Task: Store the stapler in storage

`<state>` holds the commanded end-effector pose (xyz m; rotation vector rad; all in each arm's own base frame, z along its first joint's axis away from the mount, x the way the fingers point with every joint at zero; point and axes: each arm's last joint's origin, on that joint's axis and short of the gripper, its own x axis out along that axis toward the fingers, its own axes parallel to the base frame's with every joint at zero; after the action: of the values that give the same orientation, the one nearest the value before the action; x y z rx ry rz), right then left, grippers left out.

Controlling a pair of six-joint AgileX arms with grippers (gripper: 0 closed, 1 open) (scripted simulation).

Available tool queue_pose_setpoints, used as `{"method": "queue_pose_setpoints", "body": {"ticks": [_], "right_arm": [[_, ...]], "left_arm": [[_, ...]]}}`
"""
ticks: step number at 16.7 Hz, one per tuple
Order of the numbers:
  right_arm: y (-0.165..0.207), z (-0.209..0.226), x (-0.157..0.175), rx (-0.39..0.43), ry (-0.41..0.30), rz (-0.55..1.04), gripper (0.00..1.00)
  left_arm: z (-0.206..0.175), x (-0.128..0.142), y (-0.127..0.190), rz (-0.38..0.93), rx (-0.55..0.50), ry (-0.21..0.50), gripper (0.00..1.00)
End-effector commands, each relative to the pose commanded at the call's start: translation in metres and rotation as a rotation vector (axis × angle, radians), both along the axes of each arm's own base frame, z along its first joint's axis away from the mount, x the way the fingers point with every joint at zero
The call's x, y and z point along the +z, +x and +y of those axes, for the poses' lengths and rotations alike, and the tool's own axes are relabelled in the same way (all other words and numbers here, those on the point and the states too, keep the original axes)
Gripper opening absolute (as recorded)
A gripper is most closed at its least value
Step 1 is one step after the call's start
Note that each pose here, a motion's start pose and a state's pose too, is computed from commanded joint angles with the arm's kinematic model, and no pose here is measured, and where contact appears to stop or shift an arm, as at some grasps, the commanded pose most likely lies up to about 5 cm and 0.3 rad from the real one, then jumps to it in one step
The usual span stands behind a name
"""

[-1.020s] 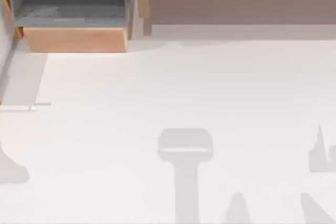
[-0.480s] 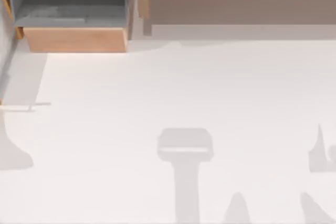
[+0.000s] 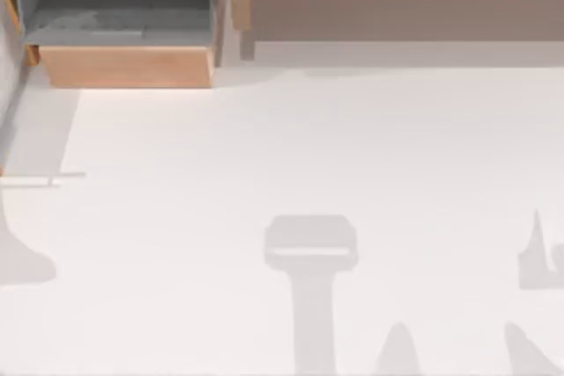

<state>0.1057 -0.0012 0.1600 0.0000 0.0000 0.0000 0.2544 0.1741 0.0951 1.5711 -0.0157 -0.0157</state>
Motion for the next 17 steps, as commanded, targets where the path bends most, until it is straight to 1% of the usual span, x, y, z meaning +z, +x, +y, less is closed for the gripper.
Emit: {"method": "queue_pose_setpoints", "body": {"ticks": [9,10,17], "right_arm": [[0.0000,0.0000,0.0000,0.000,0.000,0.000,1.00],[0.0000,0.0000,0.0000,0.000,0.000,0.000,1.00],[0.0000,0.0000,0.0000,0.000,0.000,0.000,1.00]], "left_arm": [[0.0000,0.0000,0.0000,0.000,0.000,0.000,0.02],[0.0000,0.0000,0.0000,0.000,0.000,0.000,0.00],[0.0000,0.0000,0.0000,0.000,0.000,0.000,0.00]]}}
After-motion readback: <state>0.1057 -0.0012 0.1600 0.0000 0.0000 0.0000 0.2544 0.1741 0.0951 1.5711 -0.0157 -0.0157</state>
